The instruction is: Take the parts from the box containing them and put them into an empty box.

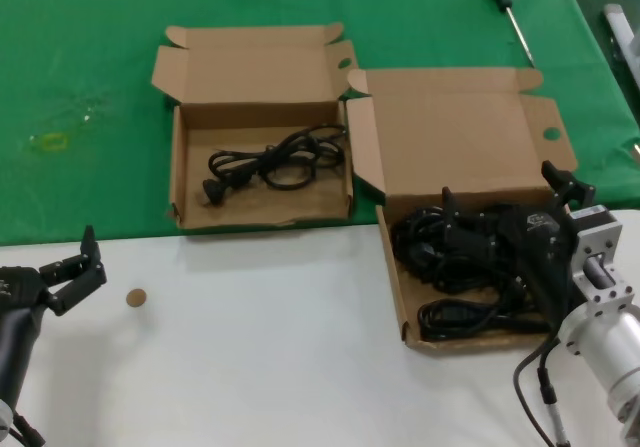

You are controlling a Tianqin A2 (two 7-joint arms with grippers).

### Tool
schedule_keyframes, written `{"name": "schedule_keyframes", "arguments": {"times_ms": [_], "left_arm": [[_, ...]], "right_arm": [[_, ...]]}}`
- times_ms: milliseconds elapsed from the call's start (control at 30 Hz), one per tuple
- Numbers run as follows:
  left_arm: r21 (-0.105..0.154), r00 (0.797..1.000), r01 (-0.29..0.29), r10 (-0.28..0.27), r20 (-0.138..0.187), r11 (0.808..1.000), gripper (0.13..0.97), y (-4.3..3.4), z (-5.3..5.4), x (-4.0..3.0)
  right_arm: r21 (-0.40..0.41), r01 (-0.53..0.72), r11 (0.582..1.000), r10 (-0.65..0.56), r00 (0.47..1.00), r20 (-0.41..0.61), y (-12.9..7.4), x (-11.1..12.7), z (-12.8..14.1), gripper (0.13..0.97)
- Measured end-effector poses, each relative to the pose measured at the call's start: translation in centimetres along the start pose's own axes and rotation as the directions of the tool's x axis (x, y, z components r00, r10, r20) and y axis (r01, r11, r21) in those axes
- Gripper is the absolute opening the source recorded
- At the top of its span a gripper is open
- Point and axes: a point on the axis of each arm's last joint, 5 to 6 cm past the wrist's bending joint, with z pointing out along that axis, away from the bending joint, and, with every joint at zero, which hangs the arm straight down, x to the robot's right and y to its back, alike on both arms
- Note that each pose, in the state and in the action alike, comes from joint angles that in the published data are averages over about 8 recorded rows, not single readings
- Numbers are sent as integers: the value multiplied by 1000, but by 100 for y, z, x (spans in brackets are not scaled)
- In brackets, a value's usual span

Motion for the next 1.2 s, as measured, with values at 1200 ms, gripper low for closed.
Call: {"name": "schedule_keyframes", "arguments": {"times_ms": [1200], "left_arm": [[0,1000,0,0,0,1000,966,0,0,0]], "right_arm": [[0,0,1000,0,1000,0,0,0,0,966]]}}
